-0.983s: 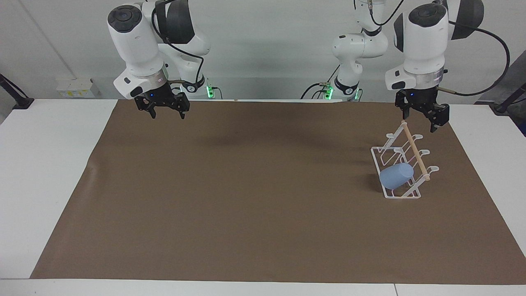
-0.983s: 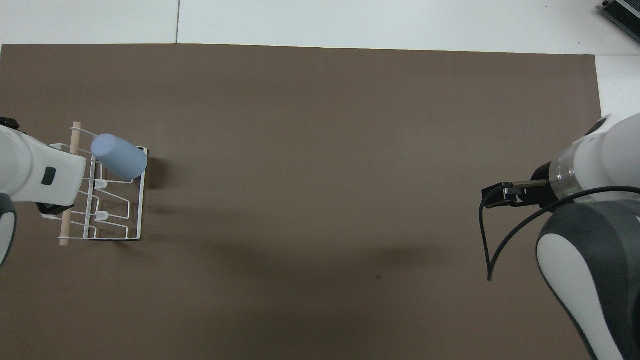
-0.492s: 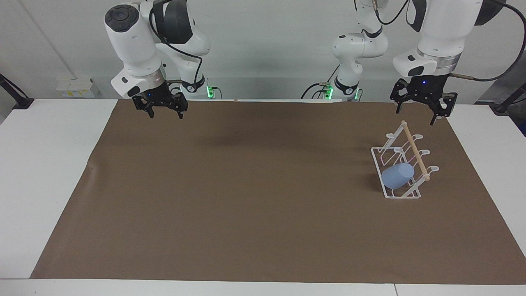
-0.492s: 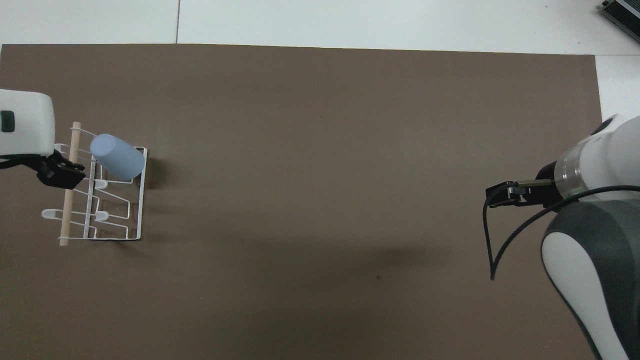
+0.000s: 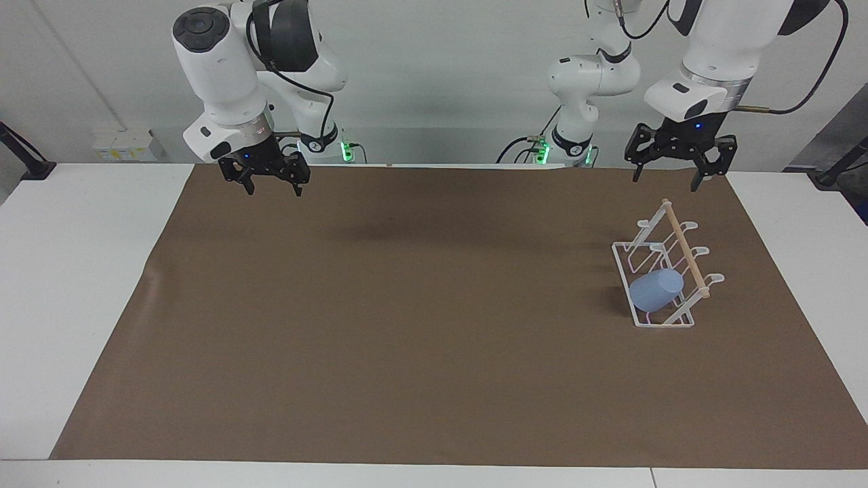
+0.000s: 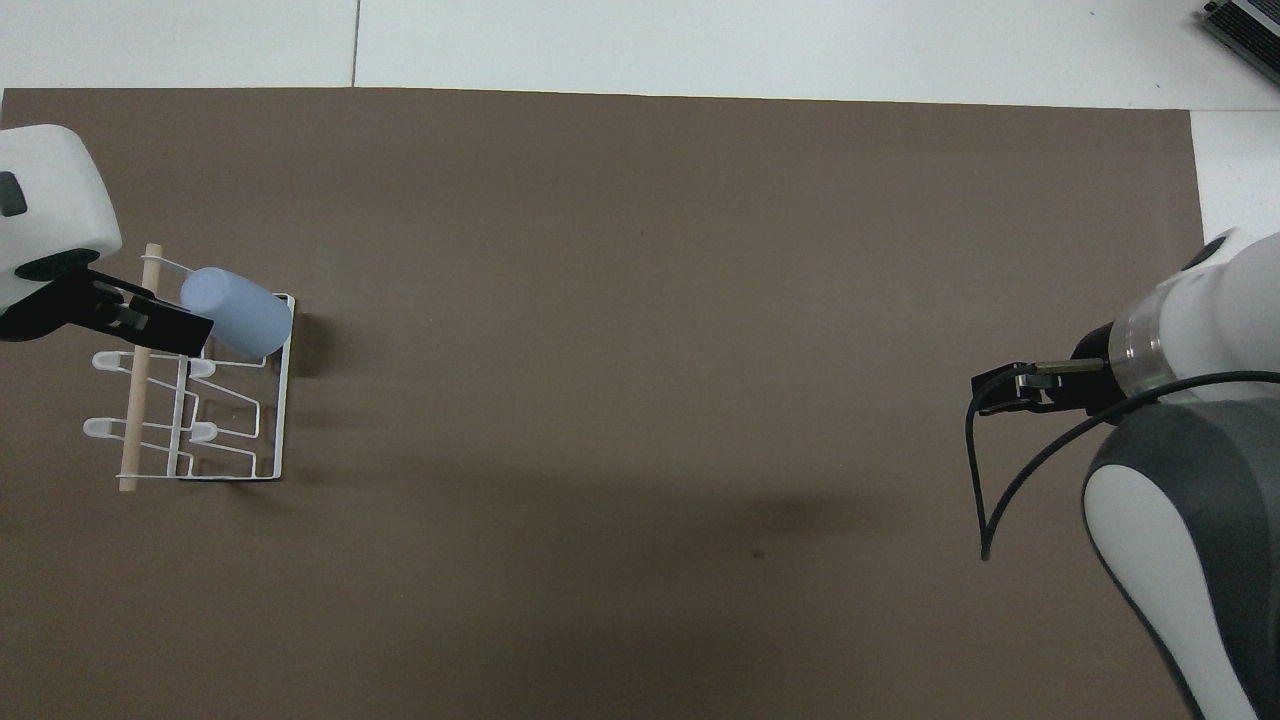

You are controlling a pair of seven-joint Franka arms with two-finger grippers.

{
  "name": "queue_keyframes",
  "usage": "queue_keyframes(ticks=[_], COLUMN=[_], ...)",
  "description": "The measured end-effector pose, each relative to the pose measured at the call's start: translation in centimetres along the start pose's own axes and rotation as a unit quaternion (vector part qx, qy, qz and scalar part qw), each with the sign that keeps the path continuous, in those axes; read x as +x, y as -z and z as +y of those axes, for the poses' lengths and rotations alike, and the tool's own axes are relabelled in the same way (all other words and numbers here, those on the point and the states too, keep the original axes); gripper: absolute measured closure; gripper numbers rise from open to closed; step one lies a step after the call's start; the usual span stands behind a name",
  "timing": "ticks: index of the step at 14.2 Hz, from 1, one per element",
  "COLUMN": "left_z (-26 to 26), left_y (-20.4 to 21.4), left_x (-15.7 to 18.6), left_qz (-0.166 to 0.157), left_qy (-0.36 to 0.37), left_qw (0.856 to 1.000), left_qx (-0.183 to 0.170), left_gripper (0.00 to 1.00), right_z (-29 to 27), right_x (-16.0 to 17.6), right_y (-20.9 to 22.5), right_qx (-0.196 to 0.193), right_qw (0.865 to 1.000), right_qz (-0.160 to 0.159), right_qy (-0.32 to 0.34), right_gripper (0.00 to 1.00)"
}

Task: Hang cup on cup holder
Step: 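Release the cup on the rack and draw back the left gripper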

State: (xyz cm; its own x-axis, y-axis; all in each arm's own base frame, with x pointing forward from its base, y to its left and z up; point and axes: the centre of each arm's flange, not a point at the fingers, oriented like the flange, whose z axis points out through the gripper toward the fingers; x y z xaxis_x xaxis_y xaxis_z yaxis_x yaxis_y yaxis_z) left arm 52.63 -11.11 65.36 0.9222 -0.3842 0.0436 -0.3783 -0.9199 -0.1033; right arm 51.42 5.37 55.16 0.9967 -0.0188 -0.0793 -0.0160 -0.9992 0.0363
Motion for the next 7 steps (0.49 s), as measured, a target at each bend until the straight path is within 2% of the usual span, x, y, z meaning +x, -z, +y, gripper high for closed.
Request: queue_keyframes(ticks=[7], left_z=[-2.9], left_y=[0.3], left_x=[-1.9], left_qz=[0.000], left_qy=[0.039], left_qw=[0.999], left_qx=[-0.017], left_gripper=[0.00], right_z=[0.0], right_x=[0.0], right_y=[0.0], right_qx=[0.000], right_qw=[1.000], right_qz=[0.000], right_qy=[0.000], right_gripper=[0.00])
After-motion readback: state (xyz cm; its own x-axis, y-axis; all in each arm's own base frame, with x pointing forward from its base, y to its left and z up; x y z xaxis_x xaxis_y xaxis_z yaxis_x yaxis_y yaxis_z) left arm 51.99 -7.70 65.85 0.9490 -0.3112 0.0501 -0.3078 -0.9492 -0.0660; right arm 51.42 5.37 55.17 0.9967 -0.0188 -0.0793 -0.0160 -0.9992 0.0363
